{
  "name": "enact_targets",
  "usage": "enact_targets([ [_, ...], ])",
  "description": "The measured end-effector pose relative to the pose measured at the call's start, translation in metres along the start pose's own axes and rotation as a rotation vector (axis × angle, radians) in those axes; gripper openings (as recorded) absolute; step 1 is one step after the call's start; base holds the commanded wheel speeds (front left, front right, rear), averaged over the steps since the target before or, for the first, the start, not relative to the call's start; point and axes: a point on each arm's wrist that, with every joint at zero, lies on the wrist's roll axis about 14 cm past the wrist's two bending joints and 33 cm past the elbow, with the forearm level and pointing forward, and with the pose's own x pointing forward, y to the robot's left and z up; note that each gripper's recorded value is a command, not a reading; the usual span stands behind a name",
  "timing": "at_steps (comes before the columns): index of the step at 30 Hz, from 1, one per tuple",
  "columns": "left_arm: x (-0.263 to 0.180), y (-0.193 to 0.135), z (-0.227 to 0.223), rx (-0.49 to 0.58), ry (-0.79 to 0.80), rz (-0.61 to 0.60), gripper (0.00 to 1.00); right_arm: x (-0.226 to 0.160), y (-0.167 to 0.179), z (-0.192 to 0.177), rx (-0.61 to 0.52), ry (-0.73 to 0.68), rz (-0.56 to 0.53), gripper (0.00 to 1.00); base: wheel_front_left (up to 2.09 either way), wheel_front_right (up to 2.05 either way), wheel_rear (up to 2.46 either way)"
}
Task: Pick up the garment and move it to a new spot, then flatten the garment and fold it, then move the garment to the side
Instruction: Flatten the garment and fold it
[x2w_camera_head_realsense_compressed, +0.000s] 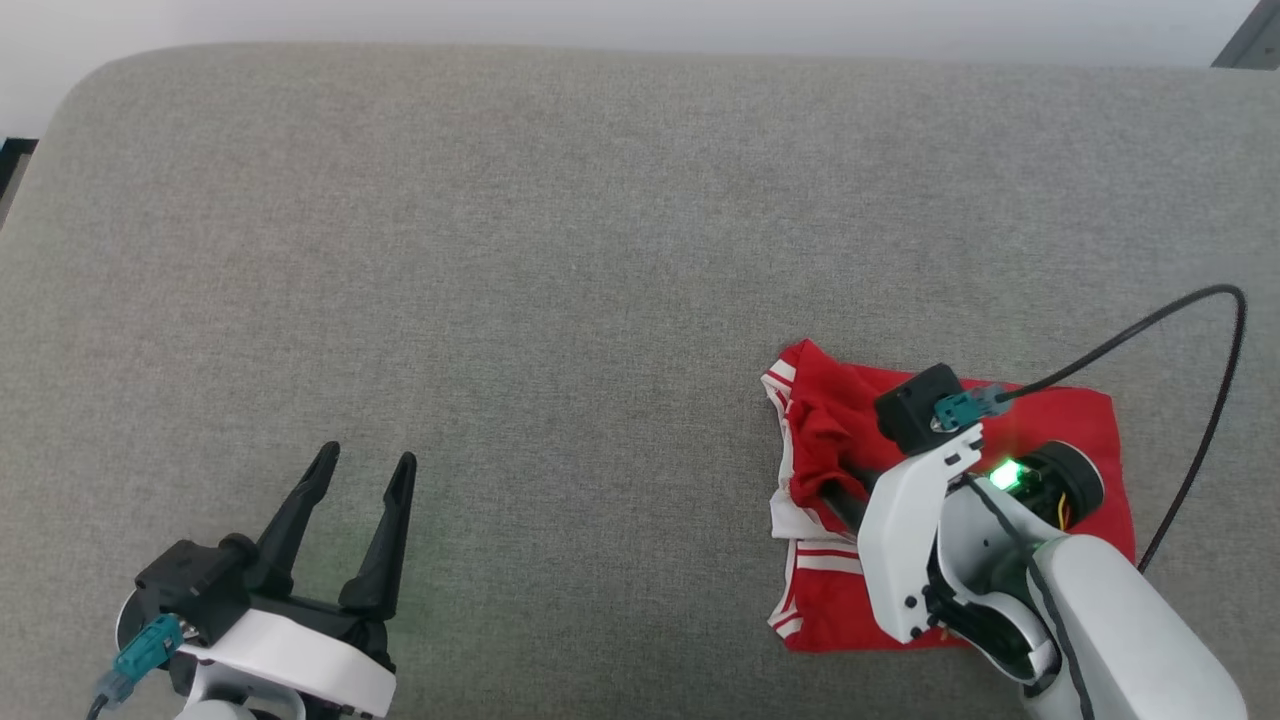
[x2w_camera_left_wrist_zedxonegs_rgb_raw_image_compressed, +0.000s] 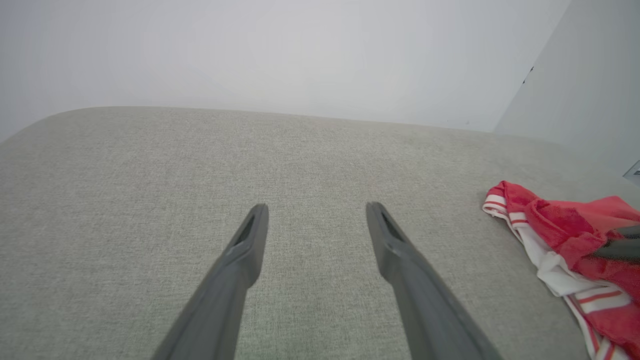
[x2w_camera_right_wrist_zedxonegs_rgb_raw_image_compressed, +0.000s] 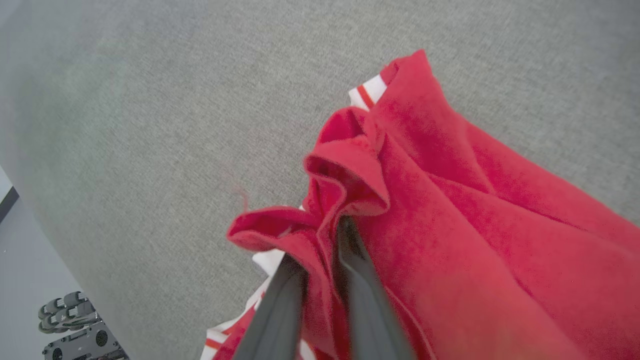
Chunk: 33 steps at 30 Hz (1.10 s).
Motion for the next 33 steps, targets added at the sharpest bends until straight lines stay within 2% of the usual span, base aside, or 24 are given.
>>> enact_targets([
  [1, 0.000, 0.000, 0.001, 0.001, -0.002, 0.000, 1.00, -0.001, 0.000, 0.002, 0.008, -0.015, 0.002, 0.54, 0.00, 0.00, 0.00],
  [2, 0.000, 0.000, 0.001, 0.001, -0.004, 0.000, 1.00, -0.002, 0.000, 0.006, 0.013, -0.031, 0.000, 0.96, 0.00, 0.00, 0.00],
  [3, -0.001, 0.001, 0.003, 0.002, -0.007, 0.000, 1.00, -0.004, -0.001, 0.009, 0.013, -0.046, -0.003, 1.00, 0.00, 0.00, 0.00],
  [10, -0.004, -0.002, 0.006, 0.000, -0.018, -0.007, 1.00, -0.039, -0.016, 0.041, 0.000, -0.191, -0.047, 1.00, 0.00, 0.00, 0.00],
  [19, -0.004, -0.016, 0.005, -0.023, -0.021, -0.042, 1.00, -0.096, -0.072, 0.057, 0.039, -0.455, -0.221, 1.00, 0.00, 0.00, 0.00],
  [26, -0.004, -0.017, 0.008, -0.055, -0.039, -0.031, 1.00, -0.134, -0.113, 0.046, 0.004, -0.656, -0.399, 1.00, 0.00, 0.00, 0.00],
  [33, -0.017, -0.011, 0.010, -0.049, -0.052, -0.004, 1.00, -0.155, -0.118, 0.023, 0.009, -0.763, -0.509, 1.00, 0.00, 0.00, 0.00],
])
